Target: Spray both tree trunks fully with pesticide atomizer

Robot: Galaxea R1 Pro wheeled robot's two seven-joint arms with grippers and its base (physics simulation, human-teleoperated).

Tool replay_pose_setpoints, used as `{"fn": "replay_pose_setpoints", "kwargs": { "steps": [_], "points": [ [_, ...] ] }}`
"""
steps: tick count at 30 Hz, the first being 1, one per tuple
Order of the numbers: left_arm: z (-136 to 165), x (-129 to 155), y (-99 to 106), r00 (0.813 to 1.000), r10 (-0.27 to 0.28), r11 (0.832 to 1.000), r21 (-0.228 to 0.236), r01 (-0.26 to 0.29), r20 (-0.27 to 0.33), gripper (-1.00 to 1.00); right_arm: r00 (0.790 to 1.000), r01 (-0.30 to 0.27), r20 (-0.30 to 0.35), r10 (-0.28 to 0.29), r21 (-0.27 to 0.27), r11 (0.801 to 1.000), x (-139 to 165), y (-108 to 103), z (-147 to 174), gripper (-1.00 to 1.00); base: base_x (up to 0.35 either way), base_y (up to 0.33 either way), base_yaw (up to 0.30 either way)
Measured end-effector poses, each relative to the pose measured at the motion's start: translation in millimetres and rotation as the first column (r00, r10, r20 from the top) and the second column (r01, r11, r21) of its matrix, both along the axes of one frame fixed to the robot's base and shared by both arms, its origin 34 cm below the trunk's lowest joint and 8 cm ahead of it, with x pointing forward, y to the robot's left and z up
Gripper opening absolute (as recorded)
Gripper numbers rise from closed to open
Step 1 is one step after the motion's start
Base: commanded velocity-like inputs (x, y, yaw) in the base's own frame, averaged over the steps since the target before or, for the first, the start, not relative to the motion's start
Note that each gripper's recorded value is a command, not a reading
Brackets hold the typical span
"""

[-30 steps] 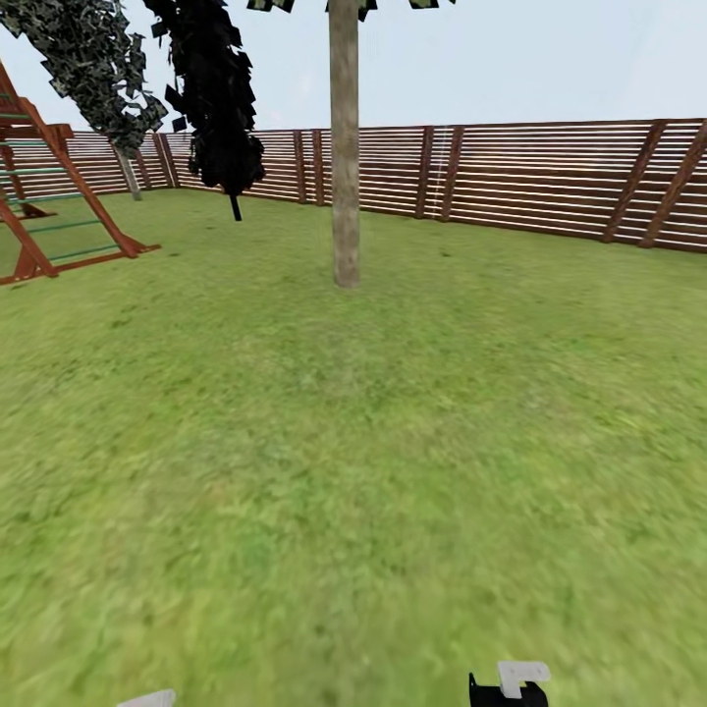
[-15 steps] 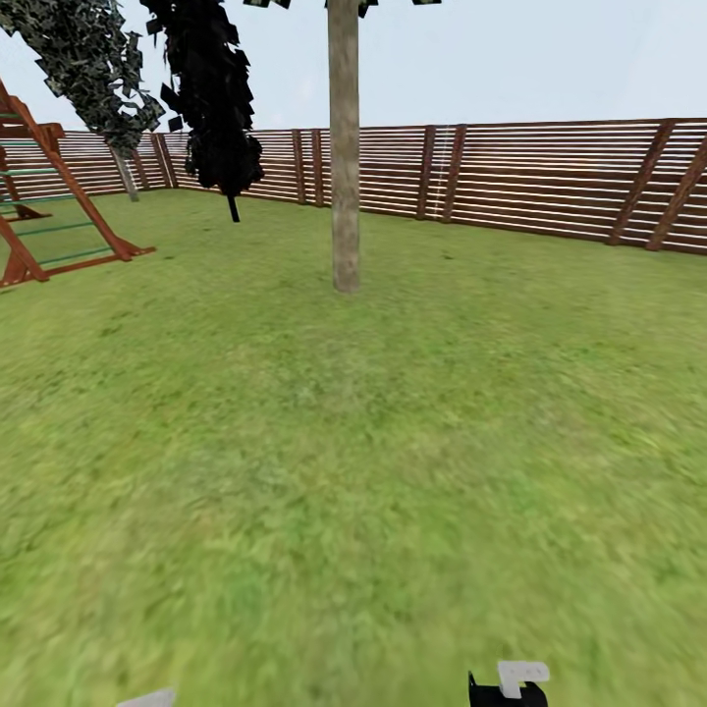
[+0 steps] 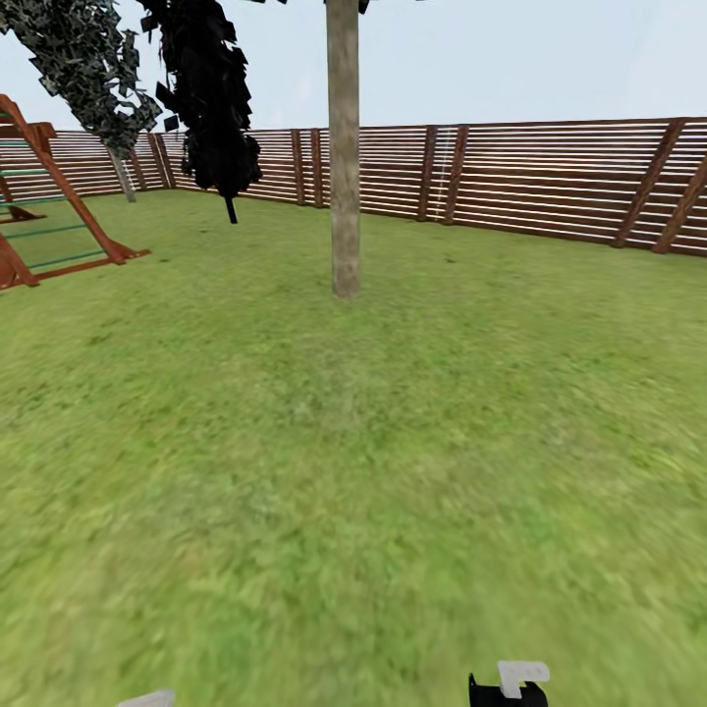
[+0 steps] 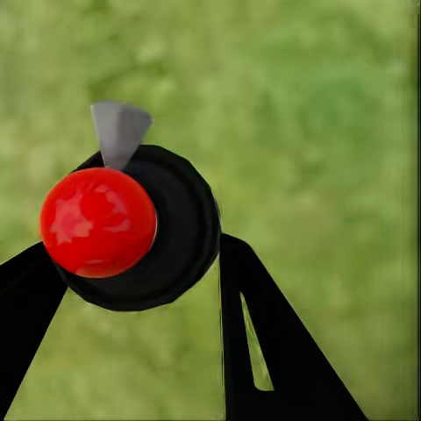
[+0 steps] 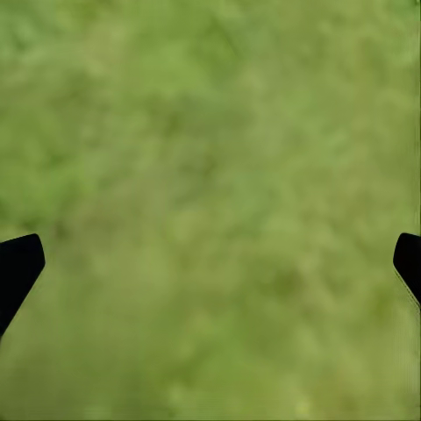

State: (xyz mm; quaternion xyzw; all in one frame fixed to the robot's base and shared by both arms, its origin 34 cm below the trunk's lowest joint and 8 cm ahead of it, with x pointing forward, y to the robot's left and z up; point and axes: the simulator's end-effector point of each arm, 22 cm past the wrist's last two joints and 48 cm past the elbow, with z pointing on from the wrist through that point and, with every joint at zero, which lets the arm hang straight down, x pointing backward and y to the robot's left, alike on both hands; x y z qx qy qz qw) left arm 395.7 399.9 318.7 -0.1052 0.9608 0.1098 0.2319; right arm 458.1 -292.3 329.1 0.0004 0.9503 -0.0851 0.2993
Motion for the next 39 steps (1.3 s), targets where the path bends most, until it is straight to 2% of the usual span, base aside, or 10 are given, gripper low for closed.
{"fn": "replay_pose_setpoints", "kwargs": {
  "steps": [39],
  "points": [
    [0.0,-0.2,-0.1,1.000,0.000,1.000,0.000,0.000,0.000,-1.00,1.000,0.000,0.000,0.000,-0.001,1.000,0.0,-0.4,0.0,1.00,0.344,0.000,0.000]
  ]
}}
